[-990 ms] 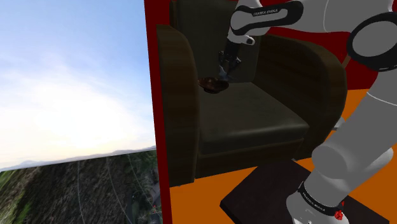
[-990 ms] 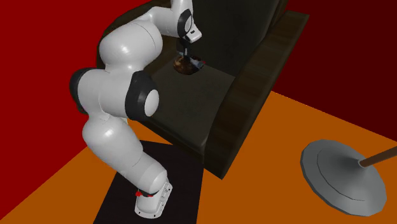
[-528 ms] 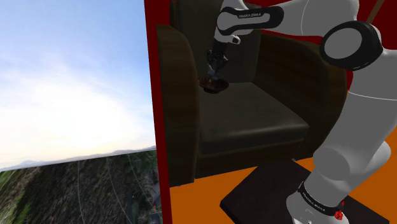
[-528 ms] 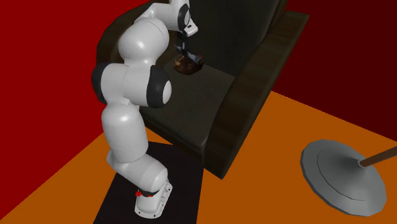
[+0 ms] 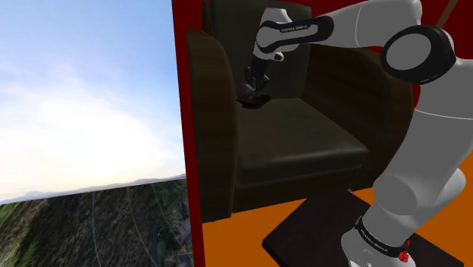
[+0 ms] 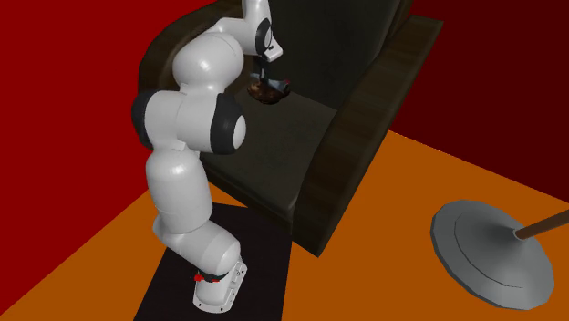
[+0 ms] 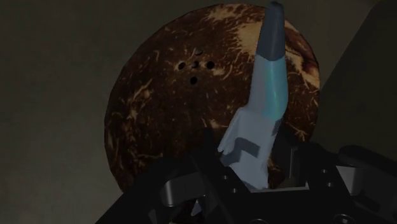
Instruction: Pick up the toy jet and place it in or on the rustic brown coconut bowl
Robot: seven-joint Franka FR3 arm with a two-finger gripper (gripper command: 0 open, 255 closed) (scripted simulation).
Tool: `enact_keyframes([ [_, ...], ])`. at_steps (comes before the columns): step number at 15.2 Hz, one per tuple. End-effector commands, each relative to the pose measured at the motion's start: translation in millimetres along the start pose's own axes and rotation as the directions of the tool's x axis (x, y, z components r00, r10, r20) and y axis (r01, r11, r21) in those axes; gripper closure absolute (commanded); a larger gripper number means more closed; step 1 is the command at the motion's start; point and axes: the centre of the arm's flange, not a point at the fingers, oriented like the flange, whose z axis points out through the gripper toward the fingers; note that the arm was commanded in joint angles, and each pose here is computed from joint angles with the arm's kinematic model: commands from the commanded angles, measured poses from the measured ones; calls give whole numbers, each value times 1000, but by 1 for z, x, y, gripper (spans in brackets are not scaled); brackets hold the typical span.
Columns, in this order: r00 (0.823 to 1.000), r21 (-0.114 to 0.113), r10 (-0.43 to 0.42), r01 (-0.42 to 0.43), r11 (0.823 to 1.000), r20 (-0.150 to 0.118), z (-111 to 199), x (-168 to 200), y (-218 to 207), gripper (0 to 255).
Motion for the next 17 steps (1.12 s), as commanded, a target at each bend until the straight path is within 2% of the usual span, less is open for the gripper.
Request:
enact_keyframes([
  [1, 1000, -7, 5, -5, 1000, -1, 17, 3, 3, 255],
  [2, 1000, -7, 5, -5, 1000, -1, 25, 2, 5, 255],
  [10, 1000, -7, 5, -5, 1000, -1, 25, 2, 5, 255],
  [11, 1000, -7, 5, -5, 1000, -1, 27, 1, 5, 0],
  [15, 1000, -7, 5, -5, 1000, -1, 28, 3, 5, 0],
  [17, 1000, -7, 5, -5, 1000, -1, 12, 2, 5, 0],
])
